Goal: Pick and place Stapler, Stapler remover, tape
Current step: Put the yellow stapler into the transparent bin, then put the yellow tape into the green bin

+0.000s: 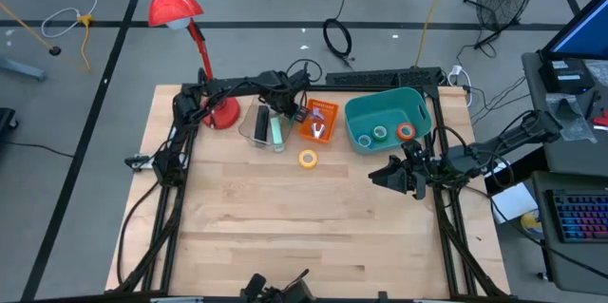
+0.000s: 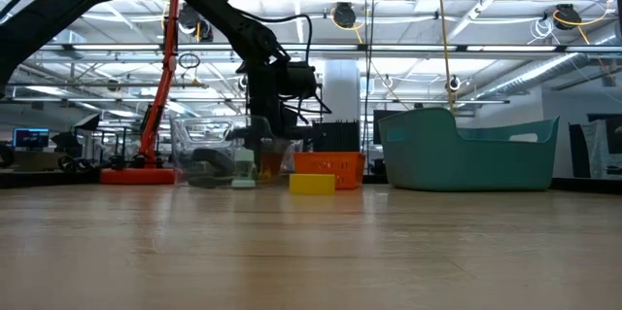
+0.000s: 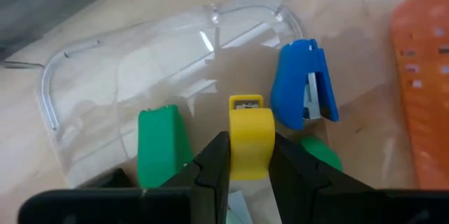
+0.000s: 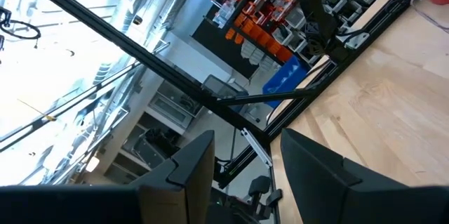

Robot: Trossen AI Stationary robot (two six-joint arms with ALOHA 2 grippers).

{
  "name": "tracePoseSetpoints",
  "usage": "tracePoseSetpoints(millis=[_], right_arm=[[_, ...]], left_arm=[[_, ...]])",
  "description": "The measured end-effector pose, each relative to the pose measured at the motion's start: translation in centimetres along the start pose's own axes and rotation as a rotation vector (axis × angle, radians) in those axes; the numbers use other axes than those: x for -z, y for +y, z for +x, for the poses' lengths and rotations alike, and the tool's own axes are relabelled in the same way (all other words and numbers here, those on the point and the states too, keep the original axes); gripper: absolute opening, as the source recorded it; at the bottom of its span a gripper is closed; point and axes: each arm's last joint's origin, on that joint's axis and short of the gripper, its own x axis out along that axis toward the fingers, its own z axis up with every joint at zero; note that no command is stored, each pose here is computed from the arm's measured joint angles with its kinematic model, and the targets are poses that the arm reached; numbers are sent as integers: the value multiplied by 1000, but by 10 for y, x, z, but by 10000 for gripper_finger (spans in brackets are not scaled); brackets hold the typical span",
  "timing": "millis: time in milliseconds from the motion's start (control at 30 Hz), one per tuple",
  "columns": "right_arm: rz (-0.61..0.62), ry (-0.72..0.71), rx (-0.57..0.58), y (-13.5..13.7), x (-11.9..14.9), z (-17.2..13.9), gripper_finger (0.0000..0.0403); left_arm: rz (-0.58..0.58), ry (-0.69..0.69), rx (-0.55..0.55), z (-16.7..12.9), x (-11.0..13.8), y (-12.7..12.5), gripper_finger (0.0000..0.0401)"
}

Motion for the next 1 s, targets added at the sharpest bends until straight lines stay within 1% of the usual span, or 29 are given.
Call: tracePoseSetpoints(millis=[233,300,500,567,633,800,933,1000], right_arm=[[3,0,0,0,0,0,157],[4,0,0,0,0,0,157],[8,-1,0,0,0,0,157],[8,0,0,0,0,0,157],[8,0,0,0,0,0,157],[5,0,0,0,0,0,157],[0,0,1,0,0,0,157],[0,-1,0,0,0,0,157]], left_arm=[[30,14,-28,-2,4,-4,92],[29,11,-35,-2,4,-4,110],[21,16,-33,-2,4,-3,189],[39,17,-34,-5,3,-3,207],[79,3,-48,-11,-1,-4,218],[137,-65,-94,-41,-18,-7,220],[158,-126,-96,-69,-31,-10,202],[181,-150,-66,-83,-35,-14,188]])
